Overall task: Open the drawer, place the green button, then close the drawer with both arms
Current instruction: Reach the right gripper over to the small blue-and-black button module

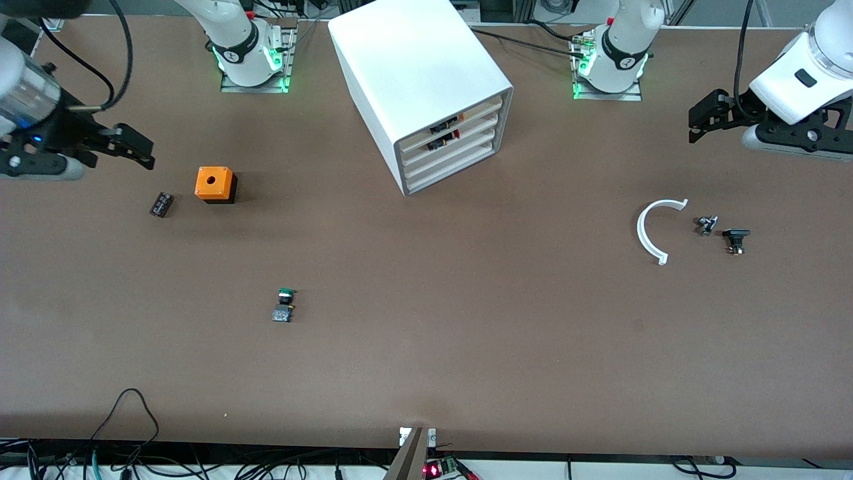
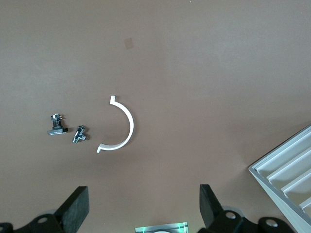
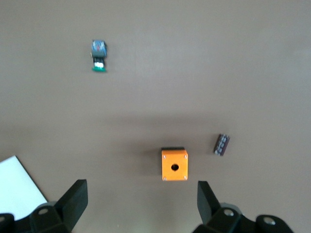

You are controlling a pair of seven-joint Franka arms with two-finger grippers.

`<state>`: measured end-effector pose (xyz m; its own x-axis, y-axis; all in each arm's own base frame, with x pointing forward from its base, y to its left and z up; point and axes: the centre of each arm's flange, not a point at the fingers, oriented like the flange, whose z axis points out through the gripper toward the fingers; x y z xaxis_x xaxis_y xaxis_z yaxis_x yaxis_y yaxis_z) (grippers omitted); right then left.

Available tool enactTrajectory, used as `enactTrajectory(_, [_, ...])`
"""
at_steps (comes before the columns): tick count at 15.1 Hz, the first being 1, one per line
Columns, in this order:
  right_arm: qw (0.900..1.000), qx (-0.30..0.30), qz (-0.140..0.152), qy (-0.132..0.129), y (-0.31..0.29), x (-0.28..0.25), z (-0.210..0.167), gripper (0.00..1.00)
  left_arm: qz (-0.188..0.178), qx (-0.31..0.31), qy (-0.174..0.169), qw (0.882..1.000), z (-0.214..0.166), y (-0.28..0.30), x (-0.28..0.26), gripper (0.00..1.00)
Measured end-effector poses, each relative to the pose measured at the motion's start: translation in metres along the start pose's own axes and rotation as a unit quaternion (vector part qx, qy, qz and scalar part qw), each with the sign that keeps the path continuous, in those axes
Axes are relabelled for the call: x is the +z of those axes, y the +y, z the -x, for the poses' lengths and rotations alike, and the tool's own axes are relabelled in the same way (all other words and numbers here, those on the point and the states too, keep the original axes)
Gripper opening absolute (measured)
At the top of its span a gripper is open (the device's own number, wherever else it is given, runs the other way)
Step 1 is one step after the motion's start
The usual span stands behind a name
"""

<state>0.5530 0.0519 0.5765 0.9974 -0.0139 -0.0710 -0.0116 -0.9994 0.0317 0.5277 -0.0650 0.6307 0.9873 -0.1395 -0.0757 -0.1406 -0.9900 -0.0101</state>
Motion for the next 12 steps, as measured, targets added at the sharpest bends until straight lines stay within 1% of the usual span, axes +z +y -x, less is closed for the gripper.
enactTrajectory(2, [1.000,-0.008,0.003,-0.027,-0.006,0.026,-0.011,1.00,0.000,0.000,0.000,1.000,0.000,0.000,0.000,1.00])
enactTrajectory(3, [0.999,-0.014,0.004,-0.035,-0.008,0.037,-0.016,1.00,0.000,0.000,0.000,1.000,0.000,0.000,0.000,1.00])
enactTrajectory(4, [0.999,-0.019,0.004,-0.036,-0.010,0.045,-0.022,1.00,0.000,0.000,-0.001,1.000,-0.001,0.000,0.001,1.00])
enactTrajectory(6, [1.000,-0.023,0.001,-0.015,-0.012,0.054,-0.036,1.00,0.000,0.000,-0.001,1.000,-0.001,0.000,0.001,1.00])
enactTrajectory(7, [1.000,-0.022,-0.006,-0.005,-0.014,0.058,-0.042,1.00,0.000,0.000,-0.002,1.000,-0.001,0.000,0.002,1.00])
enactTrajectory(8, [1.000,-0.019,-0.020,0.001,-0.017,0.063,-0.048,1.00,0.000,0.000,-0.002,1.000,-0.001,0.000,0.002,1.00])
enactTrajectory(10, [0.999,-0.014,-0.044,0.008,-0.024,0.079,-0.062,1.00,0.000,0.000,-0.003,1.000,-0.002,0.000,0.003,1.00])
enactTrajectory(12, [0.999,-0.009,-0.050,0.014,-0.028,0.101,-0.081,1.00,0.001,0.000,-0.006,1.000,-0.005,-0.001,0.007,1.00])
